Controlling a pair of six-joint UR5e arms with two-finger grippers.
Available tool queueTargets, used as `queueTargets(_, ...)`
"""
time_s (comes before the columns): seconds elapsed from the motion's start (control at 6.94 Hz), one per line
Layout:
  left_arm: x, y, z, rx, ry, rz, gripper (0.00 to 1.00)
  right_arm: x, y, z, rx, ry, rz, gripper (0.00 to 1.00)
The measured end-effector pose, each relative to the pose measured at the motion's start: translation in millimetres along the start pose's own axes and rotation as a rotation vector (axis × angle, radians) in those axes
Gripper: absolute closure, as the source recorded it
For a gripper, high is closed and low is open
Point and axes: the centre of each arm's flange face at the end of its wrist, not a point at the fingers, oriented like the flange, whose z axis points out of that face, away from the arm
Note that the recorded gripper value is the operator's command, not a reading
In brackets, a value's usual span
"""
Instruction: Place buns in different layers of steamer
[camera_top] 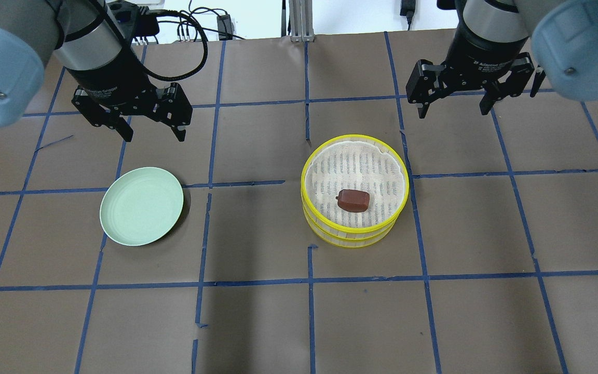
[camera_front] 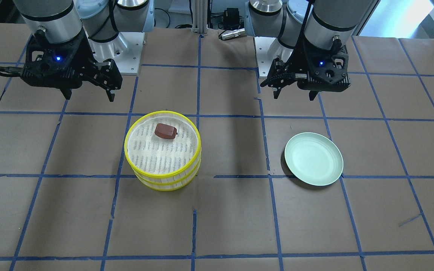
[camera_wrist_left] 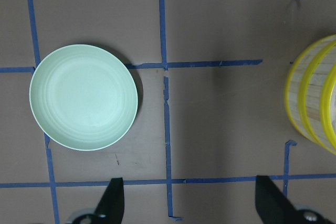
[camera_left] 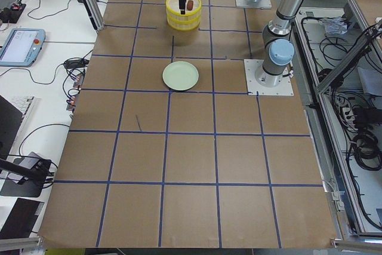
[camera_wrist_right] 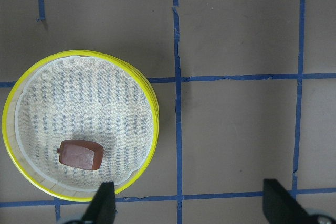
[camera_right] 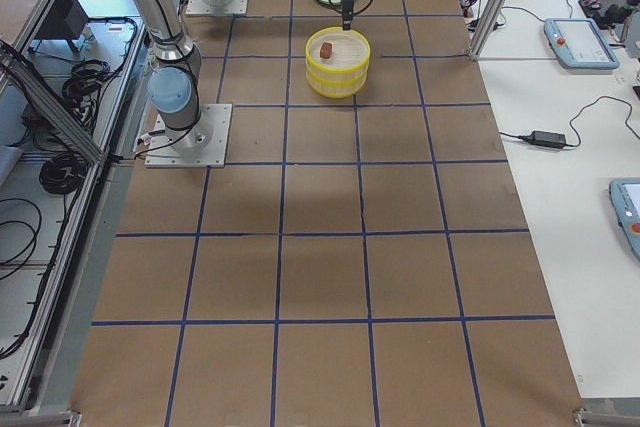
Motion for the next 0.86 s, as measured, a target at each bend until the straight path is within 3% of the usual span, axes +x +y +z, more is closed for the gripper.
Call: queueTargets(0.86, 1.7, 2.6, 8.5, -0.027, 0.011, -0.006, 0.06, -2.3, -1.2, -7.4, 0.008, -0.008, -0.005, 0.00)
